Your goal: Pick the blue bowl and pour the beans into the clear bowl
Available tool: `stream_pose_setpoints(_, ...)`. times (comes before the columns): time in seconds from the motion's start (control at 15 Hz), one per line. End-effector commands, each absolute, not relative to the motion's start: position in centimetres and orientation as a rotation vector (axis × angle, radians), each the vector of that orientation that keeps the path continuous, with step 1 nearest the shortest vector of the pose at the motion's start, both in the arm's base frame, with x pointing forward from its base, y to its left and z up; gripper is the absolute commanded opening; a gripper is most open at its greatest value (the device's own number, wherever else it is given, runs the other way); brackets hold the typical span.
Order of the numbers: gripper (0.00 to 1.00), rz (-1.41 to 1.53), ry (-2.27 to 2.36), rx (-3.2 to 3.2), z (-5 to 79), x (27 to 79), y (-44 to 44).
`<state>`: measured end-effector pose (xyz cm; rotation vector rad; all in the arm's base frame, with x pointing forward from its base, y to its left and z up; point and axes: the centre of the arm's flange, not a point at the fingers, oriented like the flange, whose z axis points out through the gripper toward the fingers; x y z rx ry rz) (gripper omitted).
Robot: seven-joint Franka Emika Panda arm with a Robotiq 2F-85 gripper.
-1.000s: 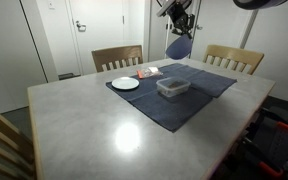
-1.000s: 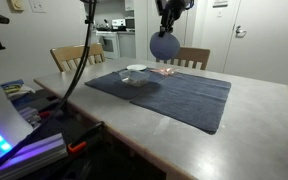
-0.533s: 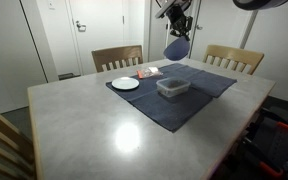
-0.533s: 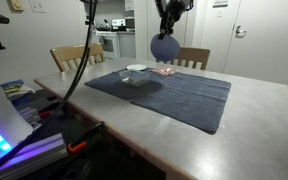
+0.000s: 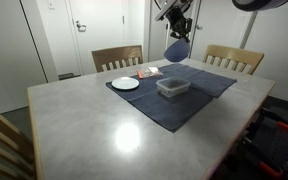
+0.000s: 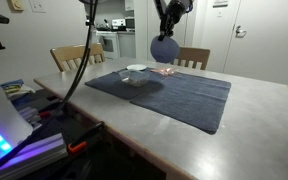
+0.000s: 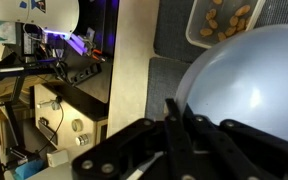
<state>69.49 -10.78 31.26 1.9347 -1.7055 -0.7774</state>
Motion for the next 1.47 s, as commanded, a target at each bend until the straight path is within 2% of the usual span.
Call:
stream_pose_setpoints(0.0,0.01,-0.806,-1.781,1.907,28.8,69.2,-11.4)
stream_pose_setpoints(0.67,0.01,-0.761,-2.086,1.675,28.4,64.7,-16.8)
stream_pose_setpoints(1.4,0.01,-0.591,-2.297,1.452,23.9,67.4,-17.1)
